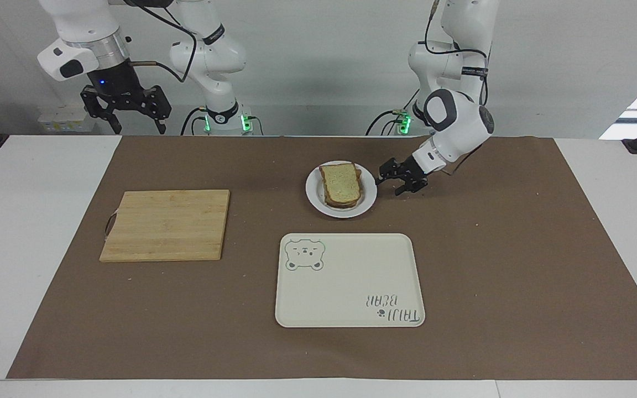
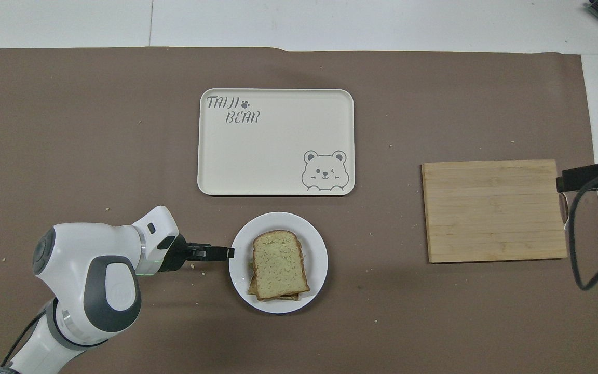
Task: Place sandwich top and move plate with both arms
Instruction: 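Reach the left gripper toward the rim of the white plate, then grip the plate rim with the left gripper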
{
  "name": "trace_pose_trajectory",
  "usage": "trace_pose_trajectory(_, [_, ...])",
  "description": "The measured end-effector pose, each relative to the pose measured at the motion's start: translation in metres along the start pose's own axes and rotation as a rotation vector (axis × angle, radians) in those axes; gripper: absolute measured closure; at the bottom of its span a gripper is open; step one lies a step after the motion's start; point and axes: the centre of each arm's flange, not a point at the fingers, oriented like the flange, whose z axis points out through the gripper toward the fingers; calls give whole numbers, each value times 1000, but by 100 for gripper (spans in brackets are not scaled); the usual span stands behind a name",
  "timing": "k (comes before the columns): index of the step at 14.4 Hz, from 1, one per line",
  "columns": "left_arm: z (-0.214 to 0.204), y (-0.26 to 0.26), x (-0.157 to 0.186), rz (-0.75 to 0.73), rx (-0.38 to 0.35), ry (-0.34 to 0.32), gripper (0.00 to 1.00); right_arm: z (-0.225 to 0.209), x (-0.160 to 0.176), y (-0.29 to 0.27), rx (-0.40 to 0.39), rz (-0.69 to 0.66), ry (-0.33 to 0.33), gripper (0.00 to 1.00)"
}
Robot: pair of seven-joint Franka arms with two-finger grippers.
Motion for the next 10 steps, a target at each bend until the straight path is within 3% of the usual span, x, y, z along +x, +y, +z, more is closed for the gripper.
trace_pose_trajectory(4, [24, -4, -5, -26, -126, 30, 23, 0, 0, 0, 0, 0, 0, 0])
trace_pose_trajectory(7, [37, -5, -8, -27, -134, 19, 30, 0, 0, 0, 0, 1, 0, 0])
trace_pose_trajectory(8, [37, -5, -8, -28, -134, 19, 37, 0, 0, 0, 0, 1, 0, 0])
trace_pose_trajectory(10, [36, -6, -7, -17, -134, 24, 64, 0, 0, 0, 0, 1, 0, 0])
